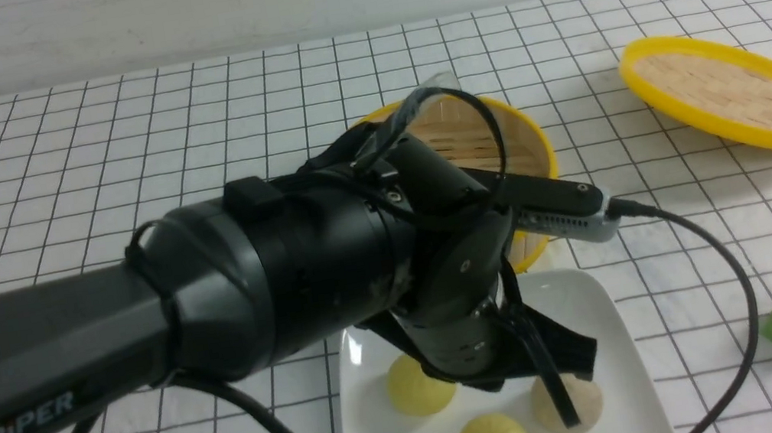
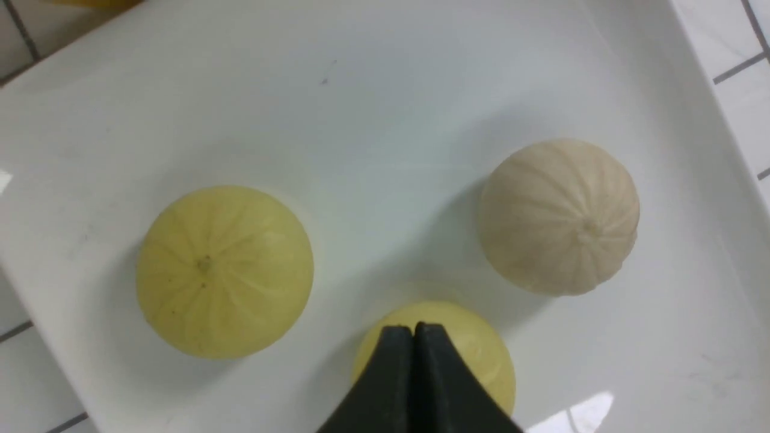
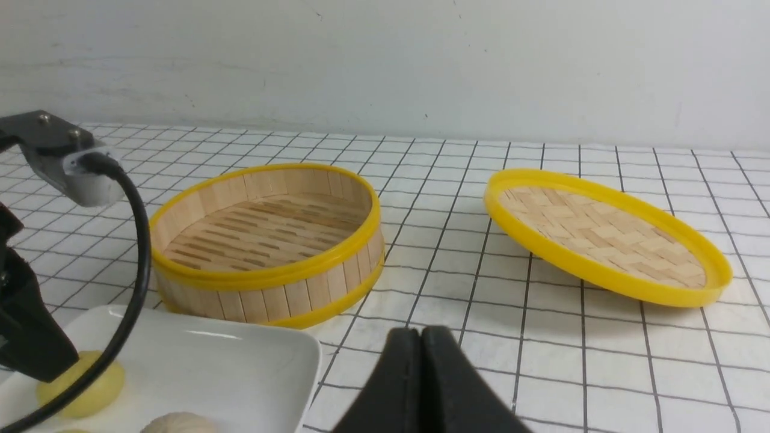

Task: Put the steamed buns into the plate on the white-black tablecloth.

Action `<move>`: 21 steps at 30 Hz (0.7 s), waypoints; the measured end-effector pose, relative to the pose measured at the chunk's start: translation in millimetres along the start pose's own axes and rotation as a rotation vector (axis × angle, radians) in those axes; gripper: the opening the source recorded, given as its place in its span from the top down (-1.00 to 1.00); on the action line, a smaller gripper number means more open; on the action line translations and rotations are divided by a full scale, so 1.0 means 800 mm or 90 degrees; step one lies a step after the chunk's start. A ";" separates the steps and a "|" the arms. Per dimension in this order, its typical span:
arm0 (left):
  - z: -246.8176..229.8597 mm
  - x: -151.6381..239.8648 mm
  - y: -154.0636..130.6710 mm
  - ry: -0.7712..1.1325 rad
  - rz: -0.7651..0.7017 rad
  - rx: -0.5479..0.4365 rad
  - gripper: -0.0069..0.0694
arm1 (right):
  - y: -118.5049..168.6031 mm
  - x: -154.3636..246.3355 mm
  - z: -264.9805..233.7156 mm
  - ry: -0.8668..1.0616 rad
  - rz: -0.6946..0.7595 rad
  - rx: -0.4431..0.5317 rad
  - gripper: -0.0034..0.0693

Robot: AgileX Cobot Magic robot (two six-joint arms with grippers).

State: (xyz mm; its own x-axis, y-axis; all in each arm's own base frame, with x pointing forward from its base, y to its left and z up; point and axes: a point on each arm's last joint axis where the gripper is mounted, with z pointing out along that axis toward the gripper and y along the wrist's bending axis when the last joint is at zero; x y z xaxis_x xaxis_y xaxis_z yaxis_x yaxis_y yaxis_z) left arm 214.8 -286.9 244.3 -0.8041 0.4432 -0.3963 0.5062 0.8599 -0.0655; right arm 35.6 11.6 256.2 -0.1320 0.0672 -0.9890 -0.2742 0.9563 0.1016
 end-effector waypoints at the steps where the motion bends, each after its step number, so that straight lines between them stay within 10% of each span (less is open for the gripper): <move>1: -0.002 0.001 0.001 0.002 0.001 -0.003 0.81 | -0.001 0.003 0.001 0.003 -0.001 0.005 0.92; 21: -0.170 0.032 0.070 -0.086 0.040 -0.169 0.81 | -0.028 0.101 0.026 0.125 0.015 0.173 0.88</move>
State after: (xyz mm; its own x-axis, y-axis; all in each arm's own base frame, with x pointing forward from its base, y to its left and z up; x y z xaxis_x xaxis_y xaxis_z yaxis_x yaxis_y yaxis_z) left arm 180.0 -192.7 355.1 -0.7155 0.4755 -0.5119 0.4404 0.8757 0.1978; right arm 51.2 1.6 171.8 -0.3242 0.0594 -0.9441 -0.0080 0.9978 0.0655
